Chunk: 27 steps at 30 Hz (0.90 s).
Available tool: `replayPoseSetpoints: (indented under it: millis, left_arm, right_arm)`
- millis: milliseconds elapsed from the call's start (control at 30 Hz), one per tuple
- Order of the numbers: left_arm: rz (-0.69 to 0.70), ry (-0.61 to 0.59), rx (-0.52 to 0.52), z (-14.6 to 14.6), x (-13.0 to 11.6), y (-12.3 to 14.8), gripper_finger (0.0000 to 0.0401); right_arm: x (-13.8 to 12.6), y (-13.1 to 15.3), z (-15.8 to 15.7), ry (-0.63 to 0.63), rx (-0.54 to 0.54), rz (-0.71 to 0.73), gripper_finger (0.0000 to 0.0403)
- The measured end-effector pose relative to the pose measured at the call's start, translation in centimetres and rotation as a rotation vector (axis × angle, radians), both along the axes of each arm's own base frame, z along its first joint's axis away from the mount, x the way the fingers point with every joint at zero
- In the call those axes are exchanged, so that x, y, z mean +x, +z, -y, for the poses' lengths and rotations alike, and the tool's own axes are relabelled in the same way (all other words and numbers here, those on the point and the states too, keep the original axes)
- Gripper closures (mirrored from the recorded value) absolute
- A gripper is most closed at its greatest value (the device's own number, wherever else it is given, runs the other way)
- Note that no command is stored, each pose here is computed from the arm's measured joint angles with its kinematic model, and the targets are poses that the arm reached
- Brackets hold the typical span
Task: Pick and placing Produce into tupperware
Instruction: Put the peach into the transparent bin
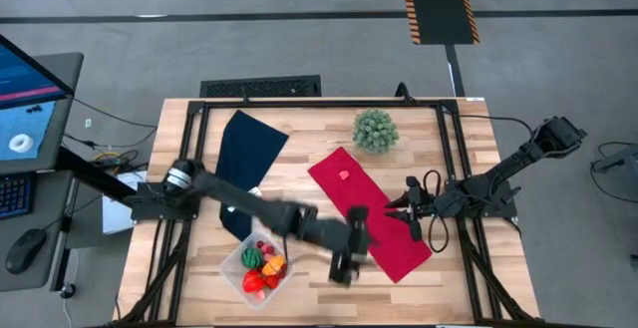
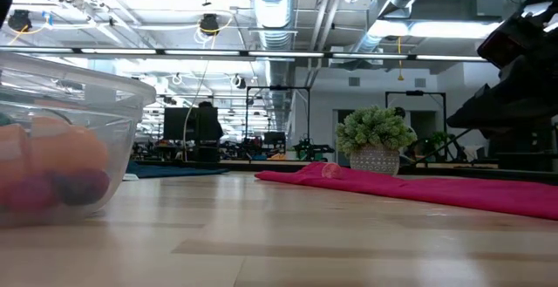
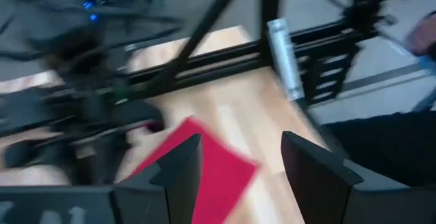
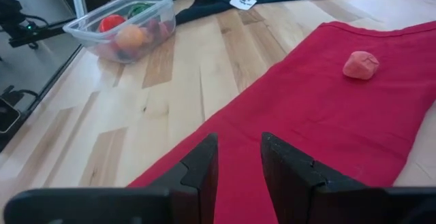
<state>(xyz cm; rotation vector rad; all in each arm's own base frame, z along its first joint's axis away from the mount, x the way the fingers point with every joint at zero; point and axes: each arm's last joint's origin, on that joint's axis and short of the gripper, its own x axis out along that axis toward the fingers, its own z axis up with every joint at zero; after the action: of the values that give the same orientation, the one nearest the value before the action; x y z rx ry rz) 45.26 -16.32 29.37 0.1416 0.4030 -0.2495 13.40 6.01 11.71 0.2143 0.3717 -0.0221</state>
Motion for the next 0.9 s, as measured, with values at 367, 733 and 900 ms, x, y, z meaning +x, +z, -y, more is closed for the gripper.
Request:
replayPoseSetpoints:
  millis: [367, 733, 900]
  left_arm:
    - [0.1, -0.116, -0.1, -10.6, -4.5, 3.7, 0.0209]
    - [0.264, 0.104, -0.239, -16.2, -15.5, 0.0, 0.0209]
    - [0.244, 0.297, -0.24, -16.7, -19.0, -1.3, 0.0209]
  right_arm:
    - [0.0, 0.0, 0.0, 0.0, -0.001, 0.0, 0.027]
    - [0.5, 0.7, 0.6, -0.061, 0.008, 0.078, 0.0269]
    - [0.9, 1.4, 1.0, -0.097, 0.037, 0.139, 0.027]
